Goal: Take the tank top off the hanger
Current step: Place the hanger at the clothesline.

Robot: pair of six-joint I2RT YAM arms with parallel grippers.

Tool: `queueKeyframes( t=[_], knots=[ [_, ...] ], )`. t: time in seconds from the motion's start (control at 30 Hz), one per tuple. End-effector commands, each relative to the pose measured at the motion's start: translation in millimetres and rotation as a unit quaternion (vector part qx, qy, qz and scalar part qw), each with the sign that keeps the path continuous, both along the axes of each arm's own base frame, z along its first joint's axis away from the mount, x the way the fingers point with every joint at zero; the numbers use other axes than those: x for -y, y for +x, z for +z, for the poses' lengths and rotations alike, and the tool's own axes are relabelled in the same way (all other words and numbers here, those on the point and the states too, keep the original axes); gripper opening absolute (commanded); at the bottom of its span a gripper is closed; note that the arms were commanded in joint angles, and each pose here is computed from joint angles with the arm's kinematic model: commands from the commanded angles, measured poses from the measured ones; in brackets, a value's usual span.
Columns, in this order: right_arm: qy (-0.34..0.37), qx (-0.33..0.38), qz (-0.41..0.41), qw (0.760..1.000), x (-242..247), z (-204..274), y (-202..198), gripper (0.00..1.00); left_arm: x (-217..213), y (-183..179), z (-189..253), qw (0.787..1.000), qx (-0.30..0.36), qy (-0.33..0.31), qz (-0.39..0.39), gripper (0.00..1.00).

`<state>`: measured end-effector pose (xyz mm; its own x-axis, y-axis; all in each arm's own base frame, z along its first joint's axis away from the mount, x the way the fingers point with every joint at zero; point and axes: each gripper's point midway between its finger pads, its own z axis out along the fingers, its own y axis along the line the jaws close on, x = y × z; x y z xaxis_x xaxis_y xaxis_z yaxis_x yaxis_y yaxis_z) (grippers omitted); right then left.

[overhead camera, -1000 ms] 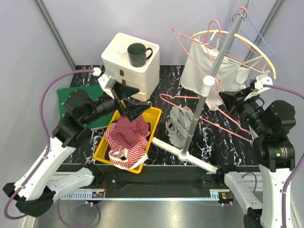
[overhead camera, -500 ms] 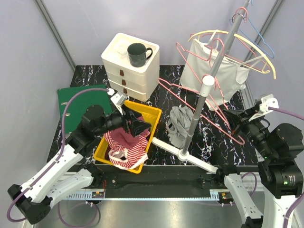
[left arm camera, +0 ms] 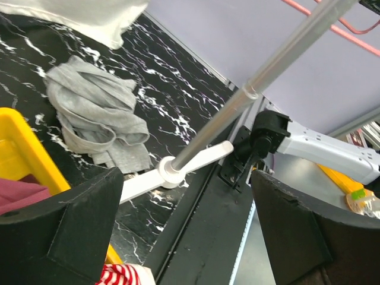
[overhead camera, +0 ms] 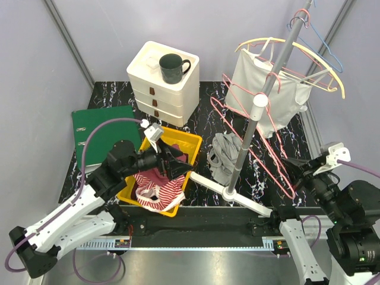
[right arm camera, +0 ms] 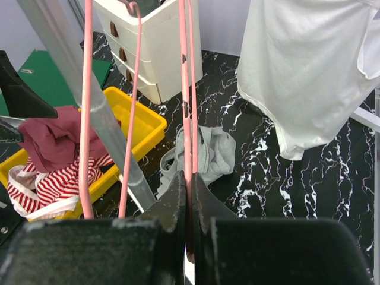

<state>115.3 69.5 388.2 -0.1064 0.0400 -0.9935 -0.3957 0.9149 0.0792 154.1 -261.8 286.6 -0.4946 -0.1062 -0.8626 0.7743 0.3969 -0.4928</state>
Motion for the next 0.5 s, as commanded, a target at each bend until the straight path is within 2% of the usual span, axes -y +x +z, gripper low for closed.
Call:
queueKeyframes(
  t=[0.0,0.23,0.33,0.37,0.43,0.47],
  knots=[
    [0.017,-0.013,-0.003,1.000,0,-8,-9,0.00,14,-5,8,0.999,0.025,-0.020,-0.009,0.91],
    [0.036,-0.024,-0.007,0.999,0,-20,-25,0.00,29,-8,-6,0.998,0.035,-0.042,0.003,0.90],
    [0.052,-0.032,-0.036,0.997,7,-23,-25,0.21,33,5,-12,0.997,0.037,-0.051,0.049,0.90],
    [0.055,-0.038,-0.043,0.997,9,-25,-25,0.37,36,9,-18,0.996,0.030,-0.051,0.060,0.90],
    [0.067,-0.044,-0.066,0.995,15,-25,-24,0.51,40,15,-25,0.994,0.027,-0.062,0.082,0.90],
    [0.070,-0.050,-0.076,0.993,18,-27,-24,0.63,44,21,-33,0.994,0.024,-0.056,0.095,0.90]
  ],
)
